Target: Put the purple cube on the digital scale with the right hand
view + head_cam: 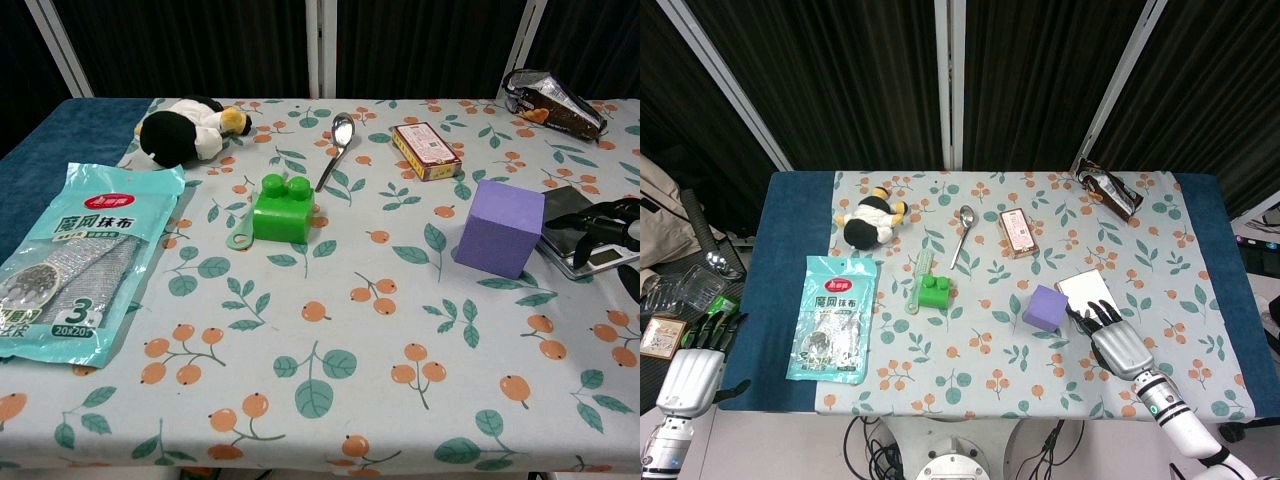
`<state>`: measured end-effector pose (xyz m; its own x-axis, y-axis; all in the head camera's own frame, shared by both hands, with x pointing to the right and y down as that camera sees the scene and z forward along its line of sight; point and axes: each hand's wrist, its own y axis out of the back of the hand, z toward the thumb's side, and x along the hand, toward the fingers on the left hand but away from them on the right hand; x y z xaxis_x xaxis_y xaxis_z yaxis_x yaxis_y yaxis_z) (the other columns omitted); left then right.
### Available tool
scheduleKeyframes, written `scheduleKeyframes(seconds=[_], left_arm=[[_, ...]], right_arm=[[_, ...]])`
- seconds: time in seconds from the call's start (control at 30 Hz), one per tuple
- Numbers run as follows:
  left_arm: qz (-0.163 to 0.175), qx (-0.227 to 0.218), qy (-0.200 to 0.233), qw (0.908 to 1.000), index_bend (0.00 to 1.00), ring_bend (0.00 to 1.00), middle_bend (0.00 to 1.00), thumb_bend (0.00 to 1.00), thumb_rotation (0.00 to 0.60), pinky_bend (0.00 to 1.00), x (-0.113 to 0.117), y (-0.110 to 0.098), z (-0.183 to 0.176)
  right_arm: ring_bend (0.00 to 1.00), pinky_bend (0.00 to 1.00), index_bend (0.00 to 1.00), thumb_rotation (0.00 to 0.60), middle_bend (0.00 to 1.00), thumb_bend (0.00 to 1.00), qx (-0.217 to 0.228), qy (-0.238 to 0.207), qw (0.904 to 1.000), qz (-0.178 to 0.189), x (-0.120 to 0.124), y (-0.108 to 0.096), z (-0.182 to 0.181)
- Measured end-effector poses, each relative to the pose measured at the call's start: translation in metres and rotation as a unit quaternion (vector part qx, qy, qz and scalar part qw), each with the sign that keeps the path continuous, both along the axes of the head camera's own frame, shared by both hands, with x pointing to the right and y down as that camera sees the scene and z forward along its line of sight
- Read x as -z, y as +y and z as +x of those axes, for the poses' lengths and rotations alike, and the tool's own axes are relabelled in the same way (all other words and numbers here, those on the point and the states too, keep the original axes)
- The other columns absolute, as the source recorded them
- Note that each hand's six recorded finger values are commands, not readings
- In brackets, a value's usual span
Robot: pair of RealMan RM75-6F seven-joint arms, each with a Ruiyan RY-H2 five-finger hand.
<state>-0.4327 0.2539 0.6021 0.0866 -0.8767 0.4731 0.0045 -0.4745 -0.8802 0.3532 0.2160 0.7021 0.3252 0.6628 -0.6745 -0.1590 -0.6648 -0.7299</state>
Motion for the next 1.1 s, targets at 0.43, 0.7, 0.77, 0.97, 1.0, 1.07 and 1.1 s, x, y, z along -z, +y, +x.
scheduleKeyframes(seconds=[0.43,0.7,0.77,0.97,1.0,1.07,1.1], left_arm=[[0.000,0.002,0.001,1.0000,0.06,0.00,0.06,0.11,0.600,0.01,0.000,0.001,-0.002],[-0.002,0.000,0.008,1.0000,0.06,0.00,0.06,0.11,0.600,0.01,0.002,0.000,0.002],[-0.001,-0.001,0.008,1.0000,0.06,0.00,0.06,0.11,0.600,0.01,0.002,-0.001,0.002],[0.000,-0.001,0.007,1.0000,0.06,0.00,0.06,0.11,0.600,0.01,0.003,0.000,0.002],[-0.001,-0.001,0.006,1.0000,0.06,0.00,0.06,0.11,0.600,0.01,0.003,0.000,0.002],[-0.004,0.000,0.004,1.0000,0.06,0.00,0.06,0.11,0.600,0.01,0.002,0.001,0.002],[-0.006,0.001,0.003,1.0000,0.06,0.00,0.06,0.11,0.600,0.01,0.002,0.002,0.002]], right_arm=[[0.00,0.00,0.00,0.600,0.28,0.74,-0.001,-0.013,0.9998,0.014,0.007,-0.003,-0.005],[0.03,0.00,0.01,0.600,0.25,0.36,0.009,-0.076,0.9905,0.114,0.049,-0.026,-0.020],[0.01,0.00,0.01,0.600,0.13,0.27,0.012,-0.094,0.9846,0.147,0.061,-0.036,-0.025],[0.00,0.00,0.00,0.600,0.00,0.03,0.025,-0.070,0.9878,0.137,0.056,-0.054,-0.035],[0.00,0.00,0.00,0.600,0.00,0.03,0.029,-0.059,0.9897,0.127,0.051,-0.056,-0.037],[0.00,0.00,0.00,0.600,0.00,0.03,0.042,-0.028,0.9937,0.100,0.039,-0.060,-0.042],[0.00,0.00,0.00,0.600,0.00,0.03,0.049,-0.014,0.9948,0.088,0.033,-0.062,-0.044]])
